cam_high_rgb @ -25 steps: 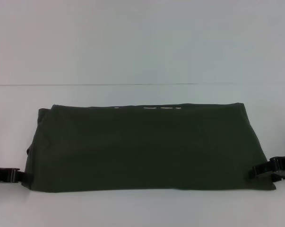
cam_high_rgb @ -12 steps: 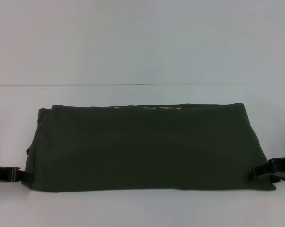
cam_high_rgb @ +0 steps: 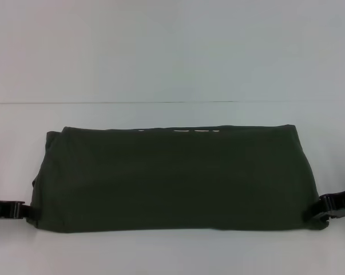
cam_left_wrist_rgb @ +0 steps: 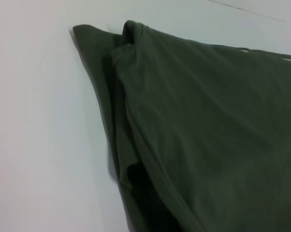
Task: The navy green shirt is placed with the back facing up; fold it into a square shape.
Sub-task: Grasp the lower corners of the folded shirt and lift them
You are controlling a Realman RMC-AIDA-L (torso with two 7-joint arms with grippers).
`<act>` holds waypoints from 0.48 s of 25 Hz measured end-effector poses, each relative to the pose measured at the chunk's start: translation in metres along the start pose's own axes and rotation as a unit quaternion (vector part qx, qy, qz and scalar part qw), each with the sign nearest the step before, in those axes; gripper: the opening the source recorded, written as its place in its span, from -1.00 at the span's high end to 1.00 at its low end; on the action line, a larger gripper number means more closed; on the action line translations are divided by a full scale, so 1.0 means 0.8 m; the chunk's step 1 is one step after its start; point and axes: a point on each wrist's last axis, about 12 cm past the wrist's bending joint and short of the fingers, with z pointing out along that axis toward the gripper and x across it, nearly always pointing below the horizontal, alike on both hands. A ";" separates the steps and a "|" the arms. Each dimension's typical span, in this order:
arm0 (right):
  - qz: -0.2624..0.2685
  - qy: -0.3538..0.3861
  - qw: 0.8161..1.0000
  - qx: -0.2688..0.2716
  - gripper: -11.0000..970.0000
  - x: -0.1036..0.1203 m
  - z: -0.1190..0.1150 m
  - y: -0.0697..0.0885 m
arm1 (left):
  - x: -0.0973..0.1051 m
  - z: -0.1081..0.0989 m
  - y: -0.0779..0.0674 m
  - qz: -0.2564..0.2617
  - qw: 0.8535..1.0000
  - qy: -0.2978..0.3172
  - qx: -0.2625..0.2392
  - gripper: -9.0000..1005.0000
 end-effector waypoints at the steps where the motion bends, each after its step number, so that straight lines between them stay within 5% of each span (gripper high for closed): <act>1: 0.000 0.000 1.000 0.000 -0.10 0.000 0.000 0.000 | 0.000 0.000 0.000 0.000 1.000 0.000 0.000 0.97; 8: -0.001 0.000 1.000 0.000 0.20 0.000 0.000 0.000 | 0.000 0.000 0.000 0.000 1.000 0.000 -0.001 0.97; 12: -0.001 0.000 1.000 0.001 0.60 0.000 0.000 0.000 | 0.000 0.000 0.000 0.000 1.000 0.000 -0.001 0.97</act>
